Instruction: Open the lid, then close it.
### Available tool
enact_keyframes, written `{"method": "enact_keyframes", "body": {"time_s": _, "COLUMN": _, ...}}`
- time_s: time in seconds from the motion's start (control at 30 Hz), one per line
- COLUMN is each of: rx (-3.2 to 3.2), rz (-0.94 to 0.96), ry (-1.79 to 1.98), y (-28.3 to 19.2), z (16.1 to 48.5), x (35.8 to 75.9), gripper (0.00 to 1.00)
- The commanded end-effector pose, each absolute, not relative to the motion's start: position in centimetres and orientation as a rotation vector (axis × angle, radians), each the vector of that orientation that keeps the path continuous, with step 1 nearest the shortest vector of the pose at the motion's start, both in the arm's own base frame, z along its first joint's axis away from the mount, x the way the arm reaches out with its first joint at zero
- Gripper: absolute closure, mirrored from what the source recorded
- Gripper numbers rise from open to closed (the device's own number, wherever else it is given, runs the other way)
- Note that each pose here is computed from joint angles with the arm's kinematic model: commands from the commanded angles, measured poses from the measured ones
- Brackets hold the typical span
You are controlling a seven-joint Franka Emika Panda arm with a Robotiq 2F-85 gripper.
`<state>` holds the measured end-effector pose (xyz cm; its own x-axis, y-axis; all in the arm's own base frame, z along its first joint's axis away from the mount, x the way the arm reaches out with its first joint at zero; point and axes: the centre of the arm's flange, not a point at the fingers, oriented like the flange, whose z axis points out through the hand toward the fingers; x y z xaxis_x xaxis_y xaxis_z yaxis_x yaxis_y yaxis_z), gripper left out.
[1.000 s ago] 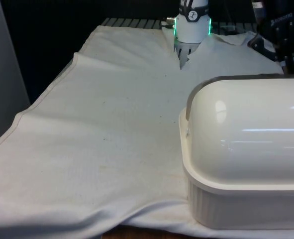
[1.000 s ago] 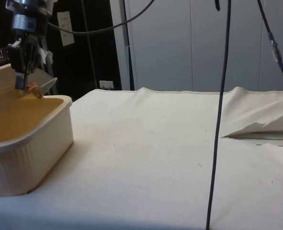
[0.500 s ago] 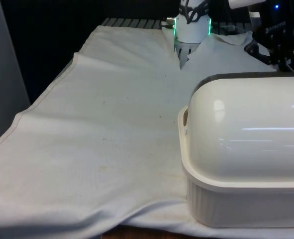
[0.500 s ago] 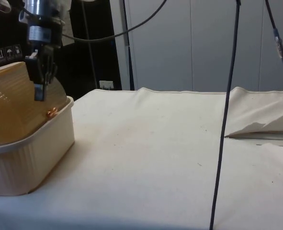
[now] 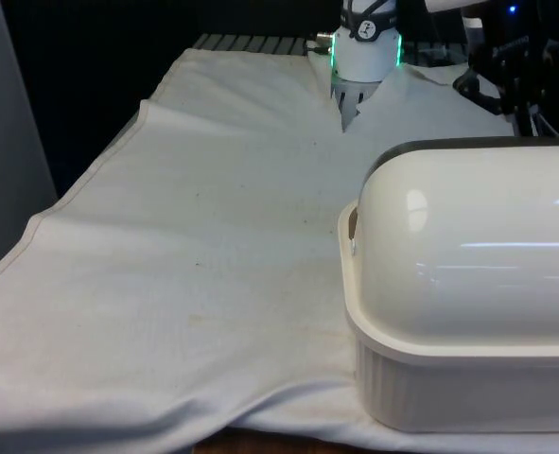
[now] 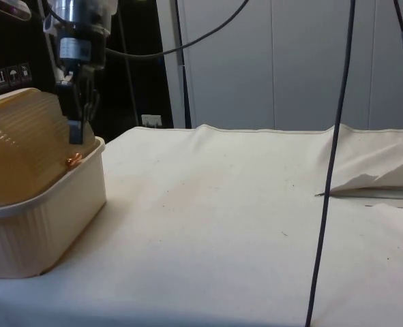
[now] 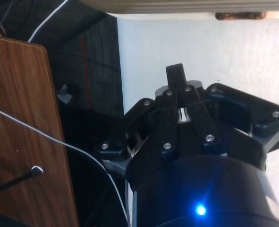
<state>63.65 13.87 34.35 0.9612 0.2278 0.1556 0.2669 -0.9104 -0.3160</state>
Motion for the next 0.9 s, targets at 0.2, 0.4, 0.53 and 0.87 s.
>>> {"method": "enact_keyframes", "body": {"time_s": 0.2, "rx": -2.786, "rz": -0.160, "ry": -0.335, "y": 13.3, "z": 34.1, "x": 63.0, "gripper": 1.00}}
{"method": "enact_keyframes", "body": {"time_s": 0.4, "rx": -2.804, "rz": -0.143, "ry": -0.318, "y": 12.6, "z": 33.1, "x": 62.5, "gripper": 1.00}}
{"method": "enact_keyframes", "body": {"time_s": 0.53, "rx": -2.816, "rz": -0.138, "ry": -0.305, "y": 12.4, "z": 32.4, "x": 62.1, "gripper": 1.00}}
{"method": "enact_keyframes", "body": {"time_s": 0.87, "rx": -2.871, "rz": -0.128, "ry": -0.279, "y": 11.9, "z": 31.5, "x": 61.8, "gripper": 1.00}}
